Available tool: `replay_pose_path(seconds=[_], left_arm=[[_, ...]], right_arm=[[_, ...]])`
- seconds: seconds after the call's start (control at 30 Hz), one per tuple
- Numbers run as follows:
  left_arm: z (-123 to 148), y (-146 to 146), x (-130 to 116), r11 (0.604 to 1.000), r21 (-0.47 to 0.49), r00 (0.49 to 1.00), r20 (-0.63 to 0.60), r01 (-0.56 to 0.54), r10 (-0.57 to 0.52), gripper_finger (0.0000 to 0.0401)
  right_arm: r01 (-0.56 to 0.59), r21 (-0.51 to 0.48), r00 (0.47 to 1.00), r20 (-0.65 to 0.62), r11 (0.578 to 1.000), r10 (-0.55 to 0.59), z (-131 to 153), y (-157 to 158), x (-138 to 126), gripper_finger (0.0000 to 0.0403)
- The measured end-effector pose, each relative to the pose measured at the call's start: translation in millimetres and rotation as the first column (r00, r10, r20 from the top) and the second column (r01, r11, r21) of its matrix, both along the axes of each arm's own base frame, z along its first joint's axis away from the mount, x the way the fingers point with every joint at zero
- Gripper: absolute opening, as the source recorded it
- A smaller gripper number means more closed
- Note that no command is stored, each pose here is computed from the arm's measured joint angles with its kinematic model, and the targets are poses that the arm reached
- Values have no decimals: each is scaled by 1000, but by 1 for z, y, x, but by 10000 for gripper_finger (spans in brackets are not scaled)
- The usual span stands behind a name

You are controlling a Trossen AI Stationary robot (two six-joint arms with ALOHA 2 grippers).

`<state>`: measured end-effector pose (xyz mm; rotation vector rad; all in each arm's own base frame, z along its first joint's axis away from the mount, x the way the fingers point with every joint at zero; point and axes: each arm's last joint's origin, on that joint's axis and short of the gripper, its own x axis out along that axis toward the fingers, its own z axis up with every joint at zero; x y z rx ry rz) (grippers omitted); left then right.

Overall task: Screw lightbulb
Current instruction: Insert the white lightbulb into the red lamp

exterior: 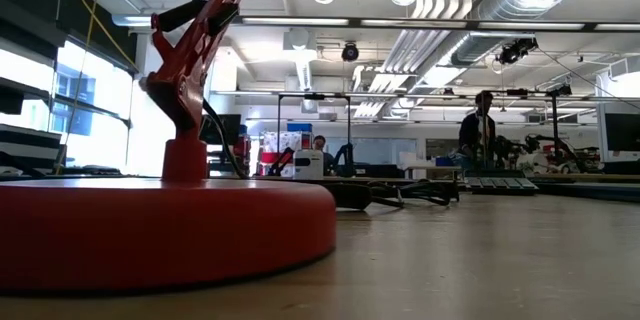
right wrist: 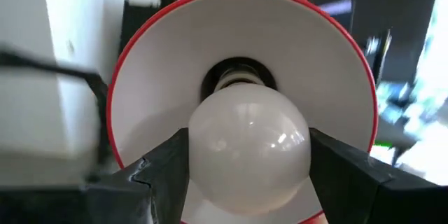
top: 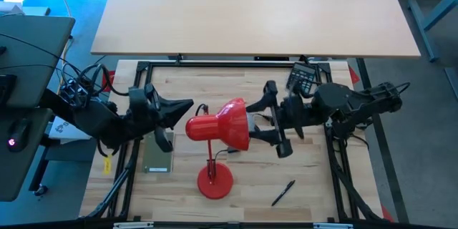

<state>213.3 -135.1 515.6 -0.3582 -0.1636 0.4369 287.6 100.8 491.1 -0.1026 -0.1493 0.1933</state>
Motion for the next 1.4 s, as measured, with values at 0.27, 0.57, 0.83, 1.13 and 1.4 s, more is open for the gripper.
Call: replay_pose_path(seconds=[0.27,0.57,0.83,1.13,1.4], left_arm=[[7,0,-1,984,-160,990,132,76,-55,0],[8,-2,0,931,-325,968,234,164,-89,0],[8,-2,-1,919,-354,964,251,175,-87,0],[7,-2,0,919,-353,965,249,174,-87,0],[8,-2,0,919,-353,965,249,174,-86,0]], right_arm=[[114,-559,990,137,821,-44,0,0,0,243],[303,-911,952,273,279,-142,-1,1,-1,243],[328,-944,936,319,44,-148,-1,10,-3,243],[333,-941,941,326,65,-94,0,26,-9,244],[322,-936,946,315,141,-73,0,35,-14,244]])
